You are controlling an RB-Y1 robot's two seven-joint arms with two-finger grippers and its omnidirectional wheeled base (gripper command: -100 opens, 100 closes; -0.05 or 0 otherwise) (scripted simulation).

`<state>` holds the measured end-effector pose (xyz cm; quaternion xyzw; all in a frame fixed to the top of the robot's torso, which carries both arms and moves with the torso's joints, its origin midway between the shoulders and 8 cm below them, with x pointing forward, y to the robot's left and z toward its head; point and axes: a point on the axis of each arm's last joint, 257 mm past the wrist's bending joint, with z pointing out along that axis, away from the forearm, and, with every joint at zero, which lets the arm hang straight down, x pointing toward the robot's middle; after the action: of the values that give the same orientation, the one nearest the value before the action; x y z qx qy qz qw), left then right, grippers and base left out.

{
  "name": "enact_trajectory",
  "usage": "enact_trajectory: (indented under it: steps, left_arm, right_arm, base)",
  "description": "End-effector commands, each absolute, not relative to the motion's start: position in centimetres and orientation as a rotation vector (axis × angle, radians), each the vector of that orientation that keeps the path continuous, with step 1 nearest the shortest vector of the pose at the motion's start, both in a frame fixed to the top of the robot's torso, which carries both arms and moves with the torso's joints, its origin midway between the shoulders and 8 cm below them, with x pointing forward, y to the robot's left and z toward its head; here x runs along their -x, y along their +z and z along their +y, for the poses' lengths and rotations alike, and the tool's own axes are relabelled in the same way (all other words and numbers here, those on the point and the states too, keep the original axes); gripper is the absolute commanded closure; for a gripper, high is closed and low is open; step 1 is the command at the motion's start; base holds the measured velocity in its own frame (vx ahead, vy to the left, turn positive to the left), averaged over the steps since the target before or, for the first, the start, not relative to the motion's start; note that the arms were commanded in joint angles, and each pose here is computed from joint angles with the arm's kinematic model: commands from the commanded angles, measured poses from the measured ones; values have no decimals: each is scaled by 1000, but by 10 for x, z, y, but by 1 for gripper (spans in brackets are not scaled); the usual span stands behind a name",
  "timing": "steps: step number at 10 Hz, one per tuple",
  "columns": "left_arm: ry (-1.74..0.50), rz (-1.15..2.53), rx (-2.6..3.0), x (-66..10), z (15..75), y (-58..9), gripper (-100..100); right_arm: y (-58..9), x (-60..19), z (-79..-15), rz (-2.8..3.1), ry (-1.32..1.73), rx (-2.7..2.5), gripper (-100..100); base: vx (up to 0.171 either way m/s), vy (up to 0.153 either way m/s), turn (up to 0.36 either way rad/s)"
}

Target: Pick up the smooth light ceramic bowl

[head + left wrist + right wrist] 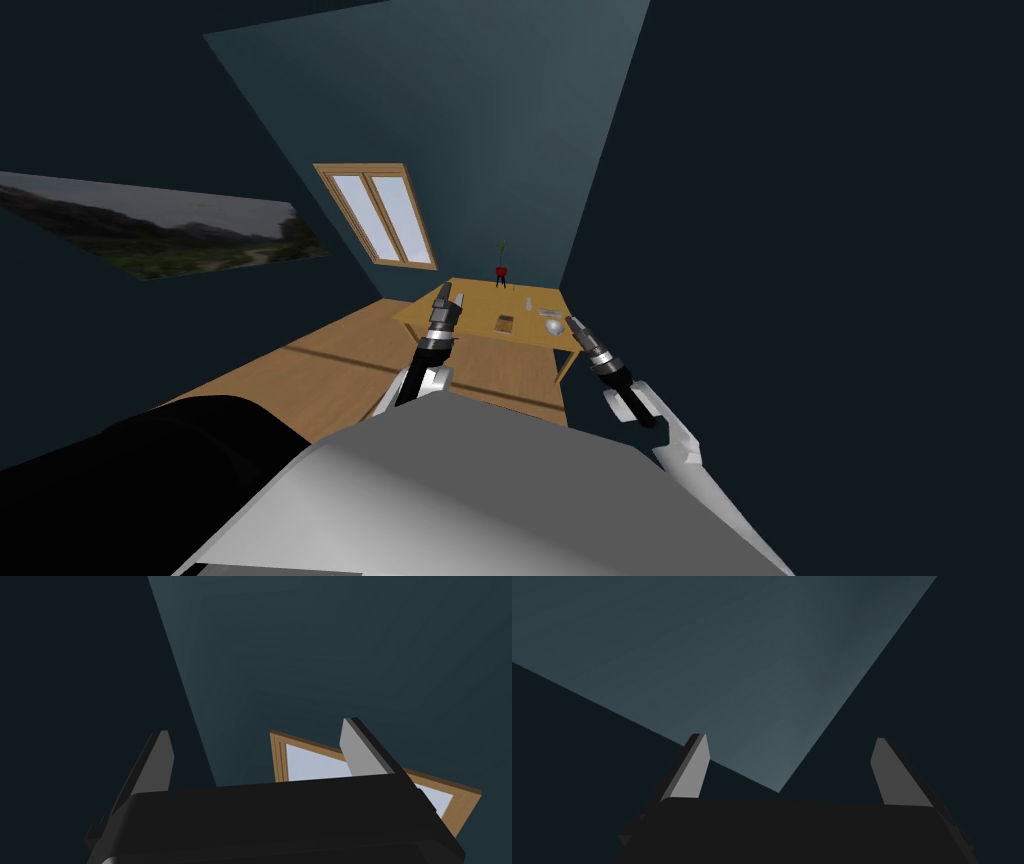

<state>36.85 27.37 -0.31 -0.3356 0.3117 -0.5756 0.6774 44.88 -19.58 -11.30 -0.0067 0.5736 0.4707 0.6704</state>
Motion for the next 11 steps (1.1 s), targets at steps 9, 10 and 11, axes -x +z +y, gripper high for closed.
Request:
enact_trajectory:
  steps: [9, 10, 11]
  left_arm:
    - [-1293, 701, 754, -368, 274, -3, 0]
    - [-1294, 701, 754, -368, 274, -3, 0]
    - [-1293, 701, 754, -368, 274, -3, 0]
  right_arm:
    - [-207, -479, -257, 1553, 705, 241, -100]
    - [-215, -479, -264, 1571, 693, 228, -100]
    - [-225, -483, -273, 1603, 621, 298, -100]
  base:
    - [1, 40, 62]
    - [9, 44, 43]
    - [15, 55, 92]
